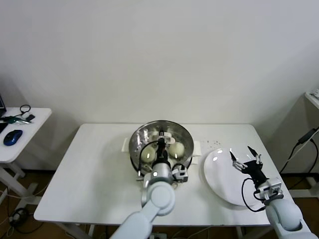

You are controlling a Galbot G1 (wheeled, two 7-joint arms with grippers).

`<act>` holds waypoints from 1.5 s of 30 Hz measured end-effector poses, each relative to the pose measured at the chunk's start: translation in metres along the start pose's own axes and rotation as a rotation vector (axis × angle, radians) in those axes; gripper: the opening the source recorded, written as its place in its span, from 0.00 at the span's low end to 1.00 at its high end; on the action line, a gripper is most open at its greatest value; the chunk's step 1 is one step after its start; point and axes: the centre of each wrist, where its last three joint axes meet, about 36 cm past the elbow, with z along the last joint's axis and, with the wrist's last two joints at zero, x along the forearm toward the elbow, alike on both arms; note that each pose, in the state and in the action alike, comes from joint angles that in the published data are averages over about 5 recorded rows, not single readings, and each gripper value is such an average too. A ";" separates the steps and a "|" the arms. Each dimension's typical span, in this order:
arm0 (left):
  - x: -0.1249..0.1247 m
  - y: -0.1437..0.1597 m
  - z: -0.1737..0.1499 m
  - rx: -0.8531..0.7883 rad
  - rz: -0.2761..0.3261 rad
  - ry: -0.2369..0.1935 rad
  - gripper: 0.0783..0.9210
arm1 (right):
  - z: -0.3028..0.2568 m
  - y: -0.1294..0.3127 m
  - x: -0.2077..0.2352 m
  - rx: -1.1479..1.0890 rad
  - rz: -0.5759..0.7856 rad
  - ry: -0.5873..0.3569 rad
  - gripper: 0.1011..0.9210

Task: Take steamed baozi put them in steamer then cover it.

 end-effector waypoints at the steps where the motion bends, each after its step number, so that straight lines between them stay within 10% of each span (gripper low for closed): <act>1: 0.000 0.000 0.000 0.001 -0.002 -0.001 0.08 | 0.000 0.000 0.000 0.000 0.000 0.000 0.88; 19: 0.000 -0.006 0.005 0.019 -0.001 -0.001 0.11 | 0.005 -0.002 0.003 -0.002 -0.005 0.002 0.88; 45: 0.046 0.034 0.052 0.186 0.000 -0.059 0.88 | -0.014 -0.005 0.004 -0.042 0.026 0.145 0.88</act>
